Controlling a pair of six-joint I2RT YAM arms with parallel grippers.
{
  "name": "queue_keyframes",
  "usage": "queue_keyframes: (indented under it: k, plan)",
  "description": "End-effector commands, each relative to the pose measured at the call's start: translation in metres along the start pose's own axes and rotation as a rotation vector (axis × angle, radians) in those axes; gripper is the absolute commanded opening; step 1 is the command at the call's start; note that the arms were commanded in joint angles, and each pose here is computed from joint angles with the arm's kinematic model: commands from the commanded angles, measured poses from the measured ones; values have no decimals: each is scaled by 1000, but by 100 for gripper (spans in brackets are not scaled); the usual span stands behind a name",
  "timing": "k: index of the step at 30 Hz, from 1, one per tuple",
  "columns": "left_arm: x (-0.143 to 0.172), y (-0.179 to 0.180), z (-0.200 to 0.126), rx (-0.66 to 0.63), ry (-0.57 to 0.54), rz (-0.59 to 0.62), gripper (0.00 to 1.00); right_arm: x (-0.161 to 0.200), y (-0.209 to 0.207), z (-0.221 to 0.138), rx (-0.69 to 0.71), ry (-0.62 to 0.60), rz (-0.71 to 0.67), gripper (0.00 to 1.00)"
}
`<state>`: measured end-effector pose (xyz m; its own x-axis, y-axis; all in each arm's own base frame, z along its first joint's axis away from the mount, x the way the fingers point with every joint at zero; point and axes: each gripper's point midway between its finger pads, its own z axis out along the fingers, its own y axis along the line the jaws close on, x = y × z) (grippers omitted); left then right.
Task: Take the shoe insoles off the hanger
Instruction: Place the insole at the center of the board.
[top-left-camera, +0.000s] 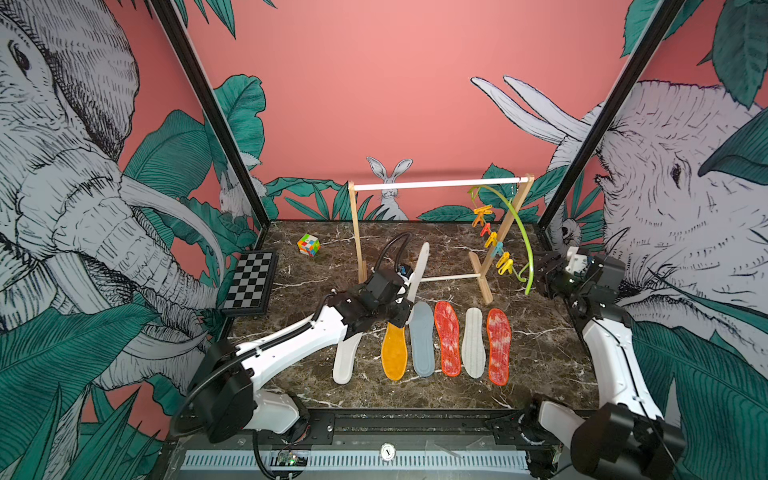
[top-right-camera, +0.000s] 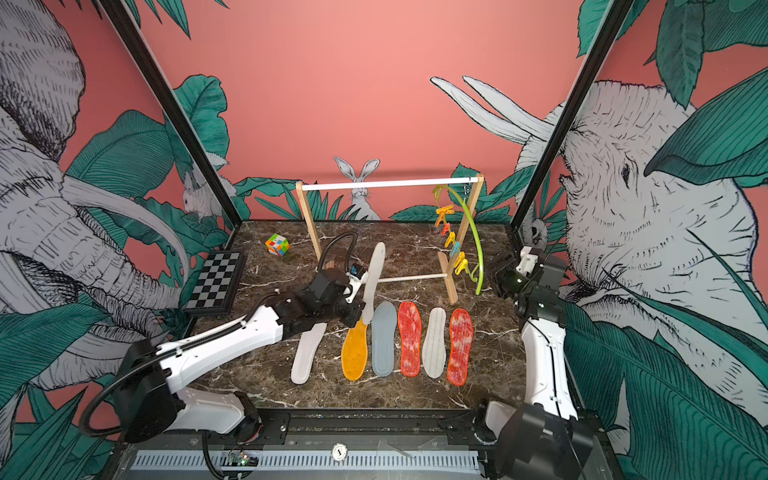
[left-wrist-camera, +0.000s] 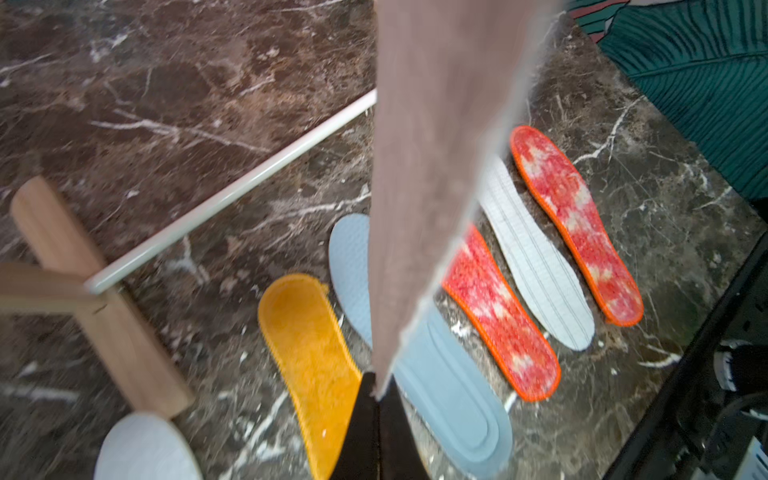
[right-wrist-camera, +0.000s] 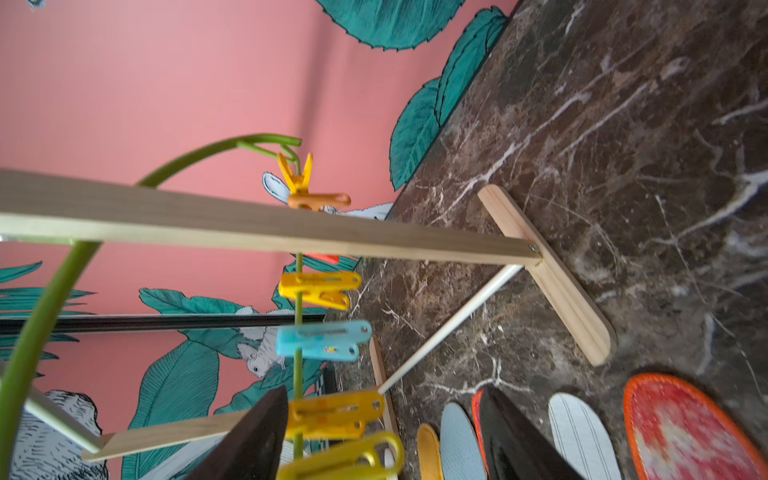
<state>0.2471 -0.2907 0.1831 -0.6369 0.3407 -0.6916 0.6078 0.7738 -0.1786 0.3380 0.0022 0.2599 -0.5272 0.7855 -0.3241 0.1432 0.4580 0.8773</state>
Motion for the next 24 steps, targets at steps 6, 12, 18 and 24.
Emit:
queue_keyframes:
  k: [6,12,18,24]
  plan:
    - [73,68,-65,-342,285,-176,0,52,-3,-38,49,80,-141,74]
    - [104,111,-99,-567,463,-190,0,62,-12,-37,57,104,-126,74]
    - [131,138,-116,-647,518,-268,0,66,-27,-33,89,125,-119,75]
    - [154,162,-116,-663,583,-384,0,64,-29,-28,63,118,-97,77]
